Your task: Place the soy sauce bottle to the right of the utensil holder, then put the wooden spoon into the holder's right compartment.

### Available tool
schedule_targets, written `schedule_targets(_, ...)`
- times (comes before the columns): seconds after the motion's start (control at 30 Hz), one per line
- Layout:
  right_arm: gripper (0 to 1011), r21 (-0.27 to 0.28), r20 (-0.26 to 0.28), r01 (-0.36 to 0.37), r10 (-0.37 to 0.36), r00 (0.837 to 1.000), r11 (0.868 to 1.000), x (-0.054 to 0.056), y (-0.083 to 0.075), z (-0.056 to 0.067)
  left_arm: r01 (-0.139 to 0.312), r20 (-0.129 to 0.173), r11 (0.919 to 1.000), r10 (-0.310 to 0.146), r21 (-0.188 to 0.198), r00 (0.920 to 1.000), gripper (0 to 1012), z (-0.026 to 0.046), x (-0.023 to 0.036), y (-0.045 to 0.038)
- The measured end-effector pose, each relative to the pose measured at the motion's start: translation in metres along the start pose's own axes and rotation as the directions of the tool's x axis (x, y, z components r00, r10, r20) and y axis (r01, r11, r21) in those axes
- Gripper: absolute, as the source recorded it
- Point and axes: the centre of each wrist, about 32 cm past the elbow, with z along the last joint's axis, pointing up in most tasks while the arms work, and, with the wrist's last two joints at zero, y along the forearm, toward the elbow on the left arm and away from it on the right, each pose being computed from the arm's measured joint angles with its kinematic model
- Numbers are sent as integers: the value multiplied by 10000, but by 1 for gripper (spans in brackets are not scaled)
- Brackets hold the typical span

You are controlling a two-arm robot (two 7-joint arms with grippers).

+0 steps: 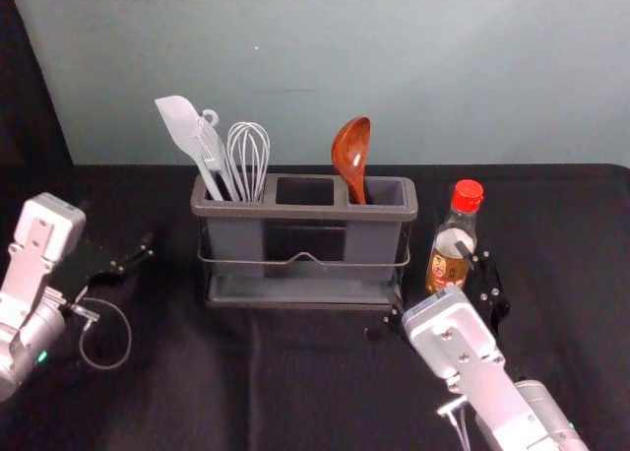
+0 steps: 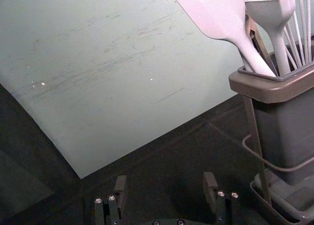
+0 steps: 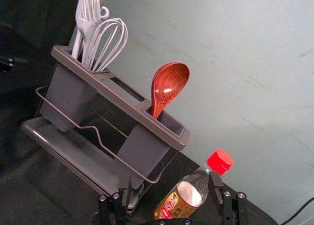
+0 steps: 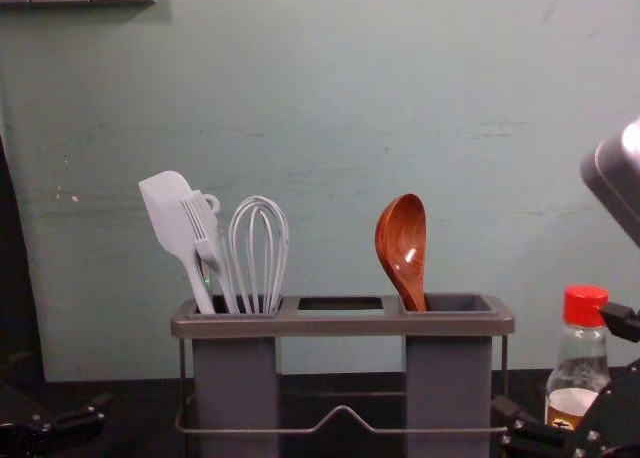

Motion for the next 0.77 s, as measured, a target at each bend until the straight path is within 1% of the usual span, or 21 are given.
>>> schedule_targets(0.77, 1000, 0, 0, 0, 0, 10000, 10000, 0, 0, 0, 0, 1, 10000, 0, 0, 10000, 1011, 0, 0, 0)
